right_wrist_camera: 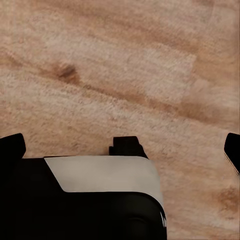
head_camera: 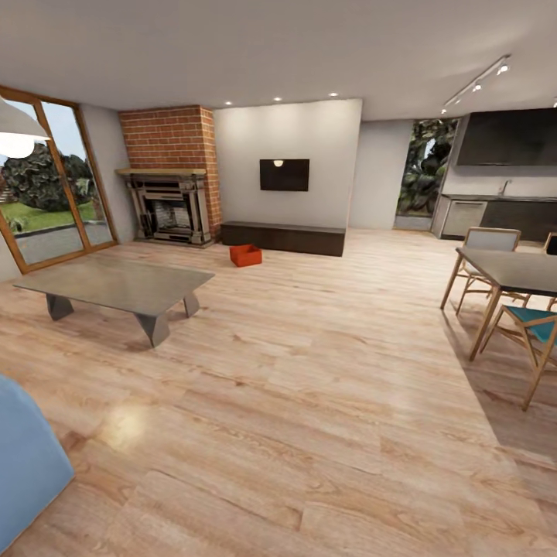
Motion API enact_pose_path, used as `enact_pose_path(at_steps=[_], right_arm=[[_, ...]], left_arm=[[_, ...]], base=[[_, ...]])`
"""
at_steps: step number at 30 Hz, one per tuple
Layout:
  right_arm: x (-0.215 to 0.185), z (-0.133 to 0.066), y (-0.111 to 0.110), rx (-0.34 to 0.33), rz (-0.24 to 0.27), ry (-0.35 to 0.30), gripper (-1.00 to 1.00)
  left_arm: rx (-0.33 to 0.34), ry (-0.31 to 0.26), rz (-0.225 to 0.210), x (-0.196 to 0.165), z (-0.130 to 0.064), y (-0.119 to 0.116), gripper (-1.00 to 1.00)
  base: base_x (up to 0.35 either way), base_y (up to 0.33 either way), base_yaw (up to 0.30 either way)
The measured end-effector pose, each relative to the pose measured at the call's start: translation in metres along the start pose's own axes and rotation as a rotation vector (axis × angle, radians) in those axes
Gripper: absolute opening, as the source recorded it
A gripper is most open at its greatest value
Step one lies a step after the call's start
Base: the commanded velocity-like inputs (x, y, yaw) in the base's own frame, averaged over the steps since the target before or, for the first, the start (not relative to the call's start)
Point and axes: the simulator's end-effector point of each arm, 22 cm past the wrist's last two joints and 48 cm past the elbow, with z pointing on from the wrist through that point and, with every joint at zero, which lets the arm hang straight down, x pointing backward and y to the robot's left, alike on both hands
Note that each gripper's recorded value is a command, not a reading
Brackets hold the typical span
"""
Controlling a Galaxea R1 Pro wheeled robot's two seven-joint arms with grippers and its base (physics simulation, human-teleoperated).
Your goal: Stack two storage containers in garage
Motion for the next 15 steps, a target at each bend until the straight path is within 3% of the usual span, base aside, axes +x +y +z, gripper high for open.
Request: enact_pose_path(at_steps=[15], right_arm=[[0.0005,0.0000,0.0000,0.000,0.001,0.001,1.00]], left_arm=[[0.000,0.000,0.000,-0.0002,0.0000,-0.0001,1.00]], base=[[0.322,0.000,0.000]])
